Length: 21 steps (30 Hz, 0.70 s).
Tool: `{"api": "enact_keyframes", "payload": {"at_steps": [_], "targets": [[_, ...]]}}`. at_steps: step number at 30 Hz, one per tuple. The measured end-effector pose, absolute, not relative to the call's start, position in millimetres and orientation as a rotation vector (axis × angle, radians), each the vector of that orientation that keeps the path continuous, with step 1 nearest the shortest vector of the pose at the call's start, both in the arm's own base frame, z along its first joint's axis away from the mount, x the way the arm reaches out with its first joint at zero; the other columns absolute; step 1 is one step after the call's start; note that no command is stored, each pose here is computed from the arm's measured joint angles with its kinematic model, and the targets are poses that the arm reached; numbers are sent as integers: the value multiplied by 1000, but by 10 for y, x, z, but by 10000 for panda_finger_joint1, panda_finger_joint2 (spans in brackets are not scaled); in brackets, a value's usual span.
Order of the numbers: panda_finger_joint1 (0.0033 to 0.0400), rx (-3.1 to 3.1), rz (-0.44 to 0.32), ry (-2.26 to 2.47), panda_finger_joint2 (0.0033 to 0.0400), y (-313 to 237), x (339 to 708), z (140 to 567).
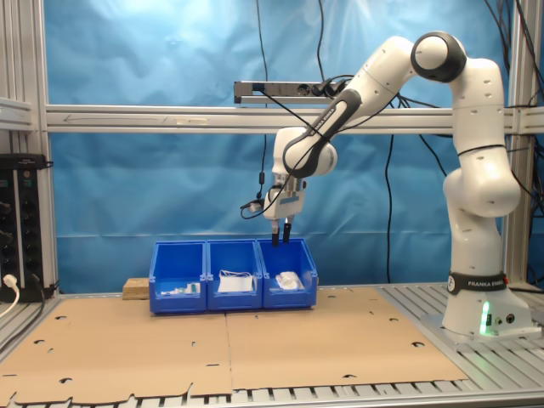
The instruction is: Pick and place sorting task of medical equipment.
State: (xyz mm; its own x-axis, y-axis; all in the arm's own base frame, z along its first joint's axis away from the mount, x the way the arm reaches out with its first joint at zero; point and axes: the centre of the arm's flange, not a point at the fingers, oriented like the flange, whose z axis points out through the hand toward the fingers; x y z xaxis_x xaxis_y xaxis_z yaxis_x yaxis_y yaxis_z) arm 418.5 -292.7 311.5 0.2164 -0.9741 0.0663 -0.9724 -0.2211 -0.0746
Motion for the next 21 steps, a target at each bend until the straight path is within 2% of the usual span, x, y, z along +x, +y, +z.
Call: {"api": "enact_keyframes", "payload": {"at_steps": [3, 4, 13, 21], "targets": [[335, -2437, -154, 1949, 335, -2925, 4187, 3115], [386, -2438, -154, 1949, 386, -2923, 4188, 3115], [397, -2451, -163, 1925, 397, -2856, 4248, 3144], [399, -2500, -208, 1823, 399, -2560, 4474, 3301]]}}
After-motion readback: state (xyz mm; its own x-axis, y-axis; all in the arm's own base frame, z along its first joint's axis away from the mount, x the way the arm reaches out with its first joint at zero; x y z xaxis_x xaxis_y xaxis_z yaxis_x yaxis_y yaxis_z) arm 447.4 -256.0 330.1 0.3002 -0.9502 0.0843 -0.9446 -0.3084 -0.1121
